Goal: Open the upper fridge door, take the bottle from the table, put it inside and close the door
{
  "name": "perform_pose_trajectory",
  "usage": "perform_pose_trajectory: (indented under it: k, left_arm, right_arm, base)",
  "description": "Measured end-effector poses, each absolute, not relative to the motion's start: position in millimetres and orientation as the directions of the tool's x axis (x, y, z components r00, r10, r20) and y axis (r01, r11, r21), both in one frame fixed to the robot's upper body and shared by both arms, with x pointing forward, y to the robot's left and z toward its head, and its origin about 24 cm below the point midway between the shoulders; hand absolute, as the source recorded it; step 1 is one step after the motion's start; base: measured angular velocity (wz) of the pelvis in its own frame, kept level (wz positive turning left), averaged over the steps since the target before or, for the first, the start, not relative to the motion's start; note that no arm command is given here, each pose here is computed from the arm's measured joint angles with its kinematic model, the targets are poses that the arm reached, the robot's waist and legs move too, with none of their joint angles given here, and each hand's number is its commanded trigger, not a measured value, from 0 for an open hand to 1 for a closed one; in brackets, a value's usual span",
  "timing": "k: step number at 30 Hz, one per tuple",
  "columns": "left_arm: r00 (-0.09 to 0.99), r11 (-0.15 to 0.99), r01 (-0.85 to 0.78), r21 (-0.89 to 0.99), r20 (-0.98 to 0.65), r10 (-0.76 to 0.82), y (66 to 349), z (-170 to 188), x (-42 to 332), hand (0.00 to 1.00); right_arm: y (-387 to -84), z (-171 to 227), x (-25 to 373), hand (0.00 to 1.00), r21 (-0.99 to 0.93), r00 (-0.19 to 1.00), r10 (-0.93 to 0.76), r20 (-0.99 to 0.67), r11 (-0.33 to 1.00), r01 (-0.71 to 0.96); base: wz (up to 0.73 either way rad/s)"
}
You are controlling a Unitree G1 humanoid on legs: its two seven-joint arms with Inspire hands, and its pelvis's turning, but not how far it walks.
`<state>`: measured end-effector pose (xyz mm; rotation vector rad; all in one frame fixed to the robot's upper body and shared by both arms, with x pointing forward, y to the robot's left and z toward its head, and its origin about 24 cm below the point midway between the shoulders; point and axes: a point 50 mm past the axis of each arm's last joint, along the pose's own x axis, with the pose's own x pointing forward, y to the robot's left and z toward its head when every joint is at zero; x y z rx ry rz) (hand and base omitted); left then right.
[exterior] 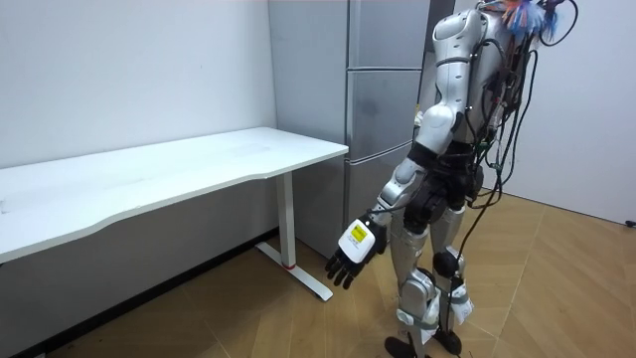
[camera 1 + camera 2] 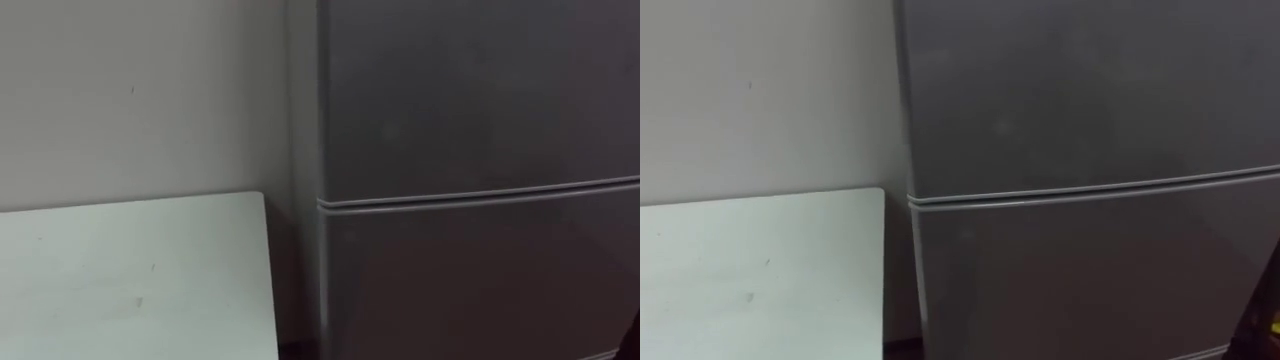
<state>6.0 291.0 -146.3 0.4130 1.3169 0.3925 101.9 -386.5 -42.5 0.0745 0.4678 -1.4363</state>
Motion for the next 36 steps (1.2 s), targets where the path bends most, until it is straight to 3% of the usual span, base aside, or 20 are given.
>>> perform_pose_trajectory:
  k: [4, 9, 14, 19, 25, 30, 36]
  left_arm:
    - [0.217, 0.865, -0.048, 0.499, -0.84, 0.497, 290.0, -146.7, 10.0, 0.0]
    - [0.217, 0.87, -0.049, 0.49, -0.845, 0.488, 286.0, -148.5, 11.5, 0.0]
    - [0.222, 0.875, -0.048, 0.481, -0.849, 0.479, 282.3, -149.8, 12.3, 0.0]
    - [0.227, 0.883, -0.018, 0.469, -0.858, 0.461, 276.6, -152.0, 13.2, 0.0]
    - [0.225, 0.915, -0.061, 0.398, -0.888, 0.401, 253.9, -160.3, 19.7, 0.0]
    - [0.24, 0.94, -0.209, 0.271, -0.917, 0.318, 234.1, -165.7, 24.7, 0.0]
    - [0.22, 0.917, -0.36, 0.173, -0.939, 0.264, 231.5, -167.7, 19.8, 0.0]
  right_arm:
    - [-367.9, -74.2, 83.3, 0.0, -0.352, 0.033, -0.899, -0.437, 0.205, 0.913]
    - [-341.0, -105.5, 63.2, 0.0, -0.464, 0.12, -0.826, -0.551, 0.422, 0.779]
    - [-319.4, -121.7, 53.1, 0.0, -0.457, 0.193, -0.739, -0.646, 0.577, 0.678]
    - [-289.5, -139.7, 51.7, 0.0, -0.352, 0.294, -0.551, -0.781, 0.777, 0.522]
    - [-249.9, -156.5, 47.4, 0.0, -0.18, 0.347, -0.305, -0.887, 0.92, 0.348]
    - [-226.6, -164.1, 45.5, 0.0, -0.054, 0.352, -0.15, -0.924, 0.962, 0.269]
    - [-224.4, -167.1, 47.0, 0.0, 0.016, 0.327, -0.071, -0.942, 0.967, 0.256]
  base:
    - [-0.03]
    - [-0.07]
    - [-0.03]
    - [0.01]
    - [0.0]
    - [0.0]
    - [0.0]
